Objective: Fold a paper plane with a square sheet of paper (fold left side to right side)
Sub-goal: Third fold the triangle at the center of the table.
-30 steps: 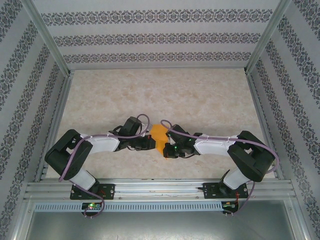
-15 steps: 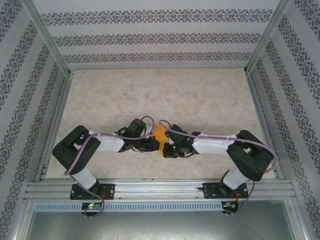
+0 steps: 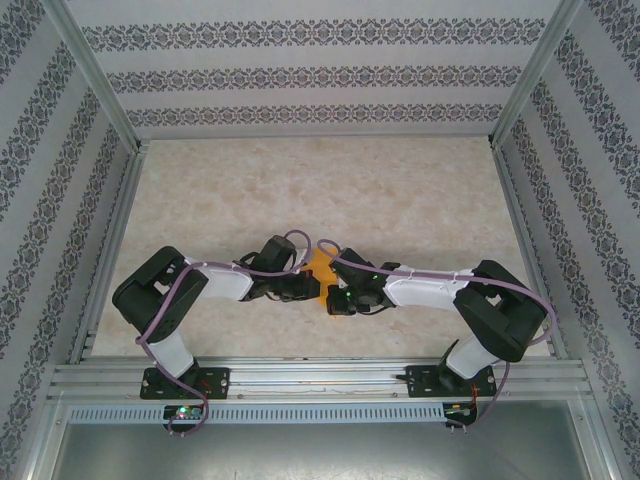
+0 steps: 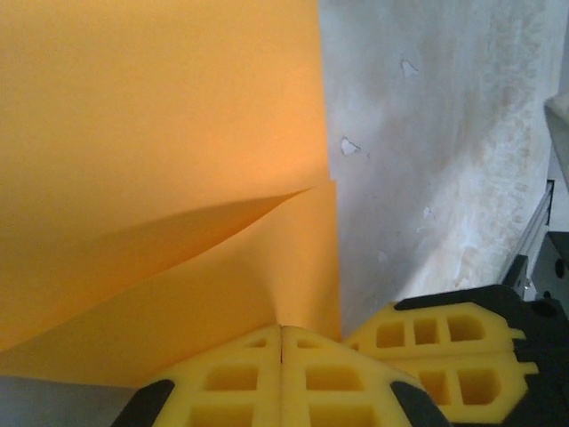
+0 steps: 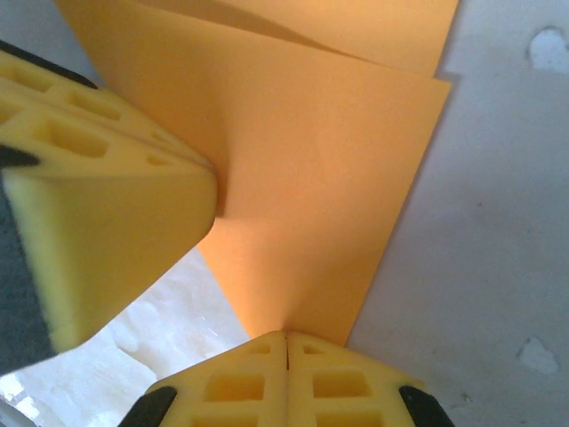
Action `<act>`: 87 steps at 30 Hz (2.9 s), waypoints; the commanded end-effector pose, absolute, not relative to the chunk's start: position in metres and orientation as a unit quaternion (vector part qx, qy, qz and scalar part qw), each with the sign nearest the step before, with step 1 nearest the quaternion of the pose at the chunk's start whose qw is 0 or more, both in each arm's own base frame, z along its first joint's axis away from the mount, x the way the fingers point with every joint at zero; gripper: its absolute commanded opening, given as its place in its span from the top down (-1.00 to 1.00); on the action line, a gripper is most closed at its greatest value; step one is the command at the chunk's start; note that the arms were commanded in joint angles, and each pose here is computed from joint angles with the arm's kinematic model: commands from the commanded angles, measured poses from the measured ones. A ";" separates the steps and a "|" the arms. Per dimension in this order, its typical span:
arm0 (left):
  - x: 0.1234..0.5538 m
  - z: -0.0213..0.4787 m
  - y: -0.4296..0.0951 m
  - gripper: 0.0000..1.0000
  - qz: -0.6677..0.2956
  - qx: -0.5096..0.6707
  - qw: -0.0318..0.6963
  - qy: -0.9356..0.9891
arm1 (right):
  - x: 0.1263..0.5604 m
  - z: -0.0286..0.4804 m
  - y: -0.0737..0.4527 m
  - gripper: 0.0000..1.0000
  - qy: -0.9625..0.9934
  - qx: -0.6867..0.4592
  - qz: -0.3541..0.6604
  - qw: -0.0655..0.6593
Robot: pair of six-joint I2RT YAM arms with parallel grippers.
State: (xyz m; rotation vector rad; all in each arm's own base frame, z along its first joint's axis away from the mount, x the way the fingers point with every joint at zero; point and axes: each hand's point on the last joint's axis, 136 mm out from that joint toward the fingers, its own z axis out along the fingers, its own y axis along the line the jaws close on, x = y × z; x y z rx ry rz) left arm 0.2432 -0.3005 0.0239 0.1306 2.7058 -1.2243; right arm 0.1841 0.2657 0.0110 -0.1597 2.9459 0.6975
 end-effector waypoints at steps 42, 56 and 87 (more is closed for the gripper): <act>0.303 0.005 -0.205 0.98 -0.324 -0.042 0.124 0.937 | 0.157 -0.027 0.199 1.00 0.996 -0.048 0.072 0.013; 0.268 0.075 -0.258 0.98 -0.437 0.051 0.136 0.888 | 0.160 -0.026 0.203 1.00 0.995 -0.040 0.086 0.022; 0.262 0.010 -0.282 1.00 -0.376 0.056 0.067 0.923 | 0.160 -0.027 0.201 1.00 0.996 -0.035 0.082 0.022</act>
